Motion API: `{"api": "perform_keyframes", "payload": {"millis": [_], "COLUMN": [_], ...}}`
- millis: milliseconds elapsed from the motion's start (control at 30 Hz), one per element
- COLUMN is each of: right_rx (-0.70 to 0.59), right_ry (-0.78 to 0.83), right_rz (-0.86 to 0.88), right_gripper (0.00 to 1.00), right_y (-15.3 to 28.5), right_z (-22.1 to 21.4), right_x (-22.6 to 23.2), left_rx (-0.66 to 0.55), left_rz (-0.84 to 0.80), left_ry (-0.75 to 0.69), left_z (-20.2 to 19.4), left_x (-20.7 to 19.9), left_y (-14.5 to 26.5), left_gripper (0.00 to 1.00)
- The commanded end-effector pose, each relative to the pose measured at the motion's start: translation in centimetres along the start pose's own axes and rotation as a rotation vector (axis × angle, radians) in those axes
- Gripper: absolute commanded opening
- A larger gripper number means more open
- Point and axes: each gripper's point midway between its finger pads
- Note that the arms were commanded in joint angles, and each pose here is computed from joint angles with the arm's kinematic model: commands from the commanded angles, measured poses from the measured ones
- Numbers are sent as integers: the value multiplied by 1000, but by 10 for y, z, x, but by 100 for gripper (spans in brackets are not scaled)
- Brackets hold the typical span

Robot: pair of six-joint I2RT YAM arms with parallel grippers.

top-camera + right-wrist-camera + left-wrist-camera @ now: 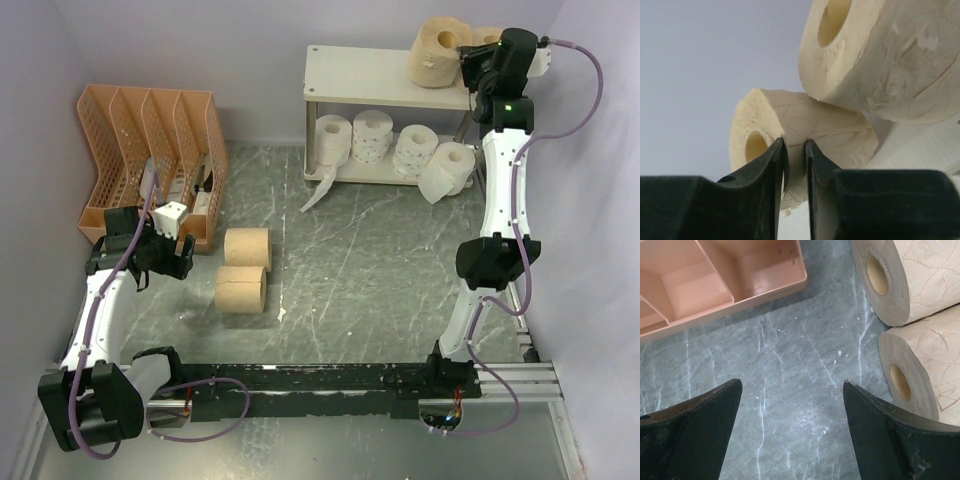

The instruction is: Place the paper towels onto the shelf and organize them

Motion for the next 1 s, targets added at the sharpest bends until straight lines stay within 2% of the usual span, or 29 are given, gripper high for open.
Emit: {"api": "perform_keyframes", "payload": {"millis": [0, 33, 100, 167, 267, 367, 467, 533, 600, 633, 800, 900, 967], "right_rx": [-84, -85, -79, -77, -79, -34, 57, 146, 285, 340, 540, 681, 752], "right_ry": [5, 5, 15, 26, 38, 93, 228, 290, 281, 287, 326, 357, 409], "right_rz": [107, 110, 121, 128, 146, 248, 321, 356, 367, 325, 75, 18, 30], "right_gripper": [30, 40, 76, 98, 100, 100, 100, 100, 100, 100, 92, 91, 89], "right_y": [15, 15, 15, 17, 22, 50, 109, 159, 203, 216, 257, 272, 286], "right_z": [34, 36, 36, 35, 36, 17, -63, -136, -206, -235, -329, -370, -392], "right_x": [36, 36, 39, 41, 43, 74, 100, 88, 46, 9, -175, -240, -253], "left_rx": [-16, -15, -10, -8, -9, -9, -6, -1, 4, 2, 4, 14, 14], "left_rz": [-15, -16, -17, -15, -12, -9, -8, -8, -8, -7, -15, -26, -29], "left_ry": [-10, -9, -8, -5, -4, -5, -2, -1, 2, 3, 2, 2, 1], "left_z": [4, 4, 4, 3, 3, 3, 3, 2, 1, 1, 1, -1, -1], "left_x": [1, 1, 1, 1, 1, 2, 2, 2, 3, 3, 2, 1, 1], "left_y": [0, -1, -2, -2, -1, -1, -2, -2, -2, -2, -4, -5, -6], "left_gripper": [94, 94, 94, 94, 94, 94, 94, 94, 94, 94, 94, 94, 94]}}
Point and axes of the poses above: each gripper's point midway between its finger pads, its own y axis back along the fingers, its own x axis along the line the jaws close on, z = x × y, and after that the axes turned 10 degrees about -y, right-handed
